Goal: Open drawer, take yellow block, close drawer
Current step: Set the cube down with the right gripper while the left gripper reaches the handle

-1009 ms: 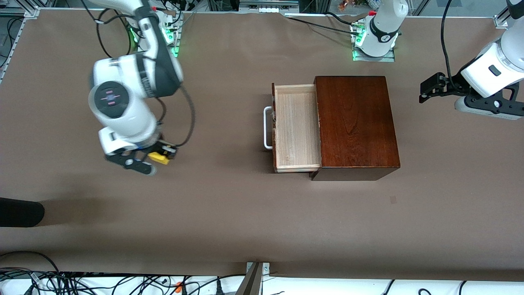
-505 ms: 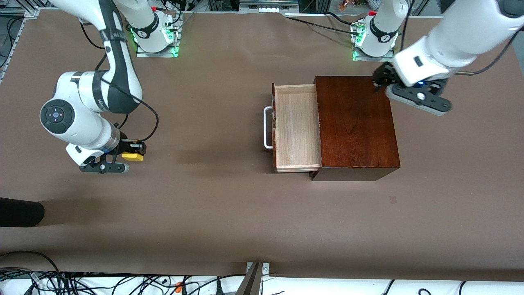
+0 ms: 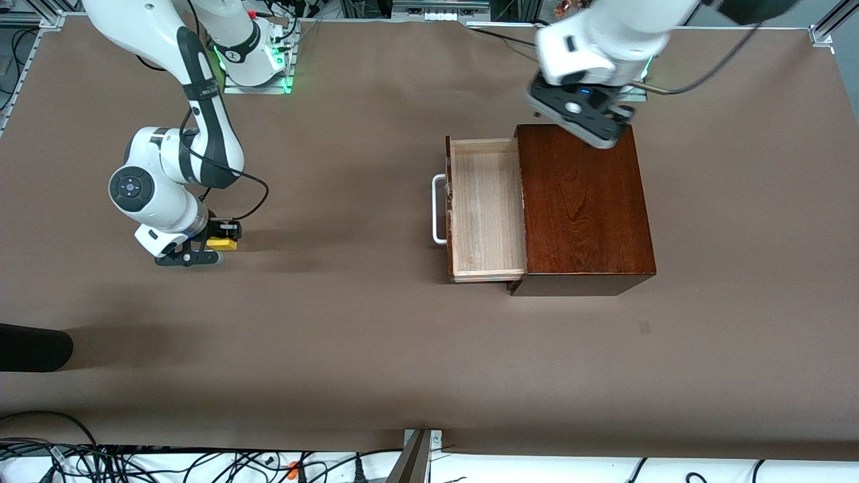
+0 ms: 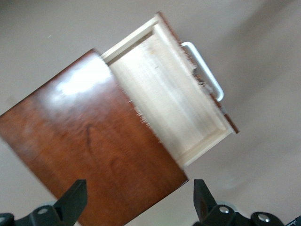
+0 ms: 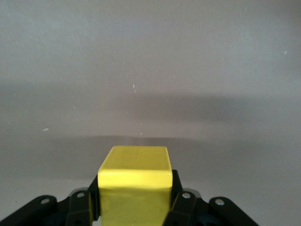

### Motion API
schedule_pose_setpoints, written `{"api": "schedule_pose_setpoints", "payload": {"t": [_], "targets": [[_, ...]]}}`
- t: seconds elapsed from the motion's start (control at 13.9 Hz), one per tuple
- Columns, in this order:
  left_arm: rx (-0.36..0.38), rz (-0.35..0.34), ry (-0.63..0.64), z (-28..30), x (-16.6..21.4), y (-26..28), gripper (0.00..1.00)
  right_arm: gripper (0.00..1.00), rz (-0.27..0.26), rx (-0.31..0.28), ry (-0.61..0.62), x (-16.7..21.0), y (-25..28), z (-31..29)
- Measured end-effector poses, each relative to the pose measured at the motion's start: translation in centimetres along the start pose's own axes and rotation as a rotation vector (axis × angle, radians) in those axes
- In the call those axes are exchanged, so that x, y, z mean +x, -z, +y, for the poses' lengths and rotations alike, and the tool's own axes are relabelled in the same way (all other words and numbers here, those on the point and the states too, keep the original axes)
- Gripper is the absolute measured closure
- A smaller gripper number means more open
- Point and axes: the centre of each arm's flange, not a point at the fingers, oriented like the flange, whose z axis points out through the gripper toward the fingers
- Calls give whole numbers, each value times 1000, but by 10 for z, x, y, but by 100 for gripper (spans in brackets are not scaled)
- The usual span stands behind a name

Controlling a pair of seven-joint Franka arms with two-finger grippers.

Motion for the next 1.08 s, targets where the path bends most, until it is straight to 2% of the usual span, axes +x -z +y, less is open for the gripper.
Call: {"api": "schedule_pose_setpoints", "payload": {"t": [0.07,0.43,0.5,0.72,0.79,1.08], "targets": [[-7,4,-61,18,9,-9,0,44,-7,-4,2,0,-5,-1],[-67,24,-603,89,65,-64,0,44,-33,2,-15,-2,-22,-4],[-63,32,-702,99,73,-75,0,38,-37,0,-14,-2,-25,-4],[19,9,-960,144,89,-119,0,6,-16,4,4,6,-14,-8],[43,-1,-1021,160,94,-136,0,0,-14,9,9,11,-5,-10],[109,-55,-1141,210,105,-213,0,0,-62,44,17,36,63,-12]]}}
